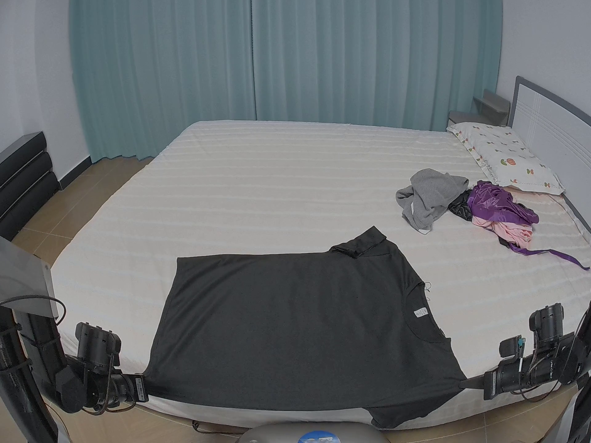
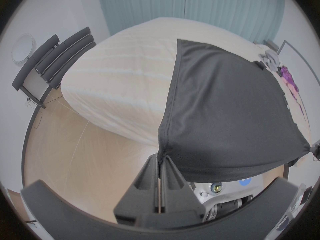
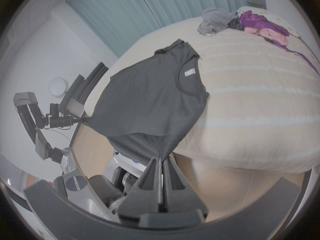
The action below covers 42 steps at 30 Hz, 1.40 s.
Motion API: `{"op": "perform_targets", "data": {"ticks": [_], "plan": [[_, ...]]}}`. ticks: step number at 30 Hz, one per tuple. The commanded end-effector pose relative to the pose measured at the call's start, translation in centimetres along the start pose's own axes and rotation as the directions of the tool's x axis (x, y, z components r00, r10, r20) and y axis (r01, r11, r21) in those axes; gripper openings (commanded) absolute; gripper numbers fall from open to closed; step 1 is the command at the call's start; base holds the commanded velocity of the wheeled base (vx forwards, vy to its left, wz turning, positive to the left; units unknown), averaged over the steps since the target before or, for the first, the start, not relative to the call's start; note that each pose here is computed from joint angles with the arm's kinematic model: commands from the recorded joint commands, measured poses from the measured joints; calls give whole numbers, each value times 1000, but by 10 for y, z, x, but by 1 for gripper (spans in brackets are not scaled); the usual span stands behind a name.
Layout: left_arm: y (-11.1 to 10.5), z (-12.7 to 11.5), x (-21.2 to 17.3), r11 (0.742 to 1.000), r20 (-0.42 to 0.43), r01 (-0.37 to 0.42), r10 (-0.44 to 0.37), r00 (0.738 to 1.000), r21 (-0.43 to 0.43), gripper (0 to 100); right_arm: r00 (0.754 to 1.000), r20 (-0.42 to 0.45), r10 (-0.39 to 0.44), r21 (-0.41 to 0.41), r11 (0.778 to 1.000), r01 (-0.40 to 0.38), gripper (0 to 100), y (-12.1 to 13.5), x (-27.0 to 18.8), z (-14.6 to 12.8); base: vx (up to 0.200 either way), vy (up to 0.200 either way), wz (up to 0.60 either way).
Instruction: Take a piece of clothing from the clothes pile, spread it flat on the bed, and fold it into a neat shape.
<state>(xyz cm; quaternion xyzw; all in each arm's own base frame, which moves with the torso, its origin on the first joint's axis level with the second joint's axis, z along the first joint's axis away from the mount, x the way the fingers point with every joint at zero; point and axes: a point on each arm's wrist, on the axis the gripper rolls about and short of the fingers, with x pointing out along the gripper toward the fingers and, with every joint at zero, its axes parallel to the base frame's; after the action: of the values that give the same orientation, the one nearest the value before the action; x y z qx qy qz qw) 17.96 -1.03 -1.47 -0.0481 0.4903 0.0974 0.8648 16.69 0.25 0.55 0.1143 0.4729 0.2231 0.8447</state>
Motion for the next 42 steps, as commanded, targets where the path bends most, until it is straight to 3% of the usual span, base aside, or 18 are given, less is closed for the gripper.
{"op": "perform_targets", "data": {"ticks": [1,10,23,30,42], "plan": [[1,8,-2,999,61,12,-10,998,-36,0,999,45,2,9,1000,-3,0,1,-1,5,0,0,0],[-4,52,-7,970,283,108,-43,958,-219,0,985,169,18,67,997,-29,0,0,15,33,0,0,0],[-9,61,-3,969,304,121,-51,951,-216,0,971,239,28,22,999,-34,0,-1,23,54,0,0,0],[-7,59,-3,969,296,116,-47,954,-219,0,958,287,27,73,996,-50,0,0,22,68,0,0,0],[-6,56,-6,969,292,112,-45,956,-219,0,971,240,10,115,993,-38,0,3,11,48,0,0,0]]}}
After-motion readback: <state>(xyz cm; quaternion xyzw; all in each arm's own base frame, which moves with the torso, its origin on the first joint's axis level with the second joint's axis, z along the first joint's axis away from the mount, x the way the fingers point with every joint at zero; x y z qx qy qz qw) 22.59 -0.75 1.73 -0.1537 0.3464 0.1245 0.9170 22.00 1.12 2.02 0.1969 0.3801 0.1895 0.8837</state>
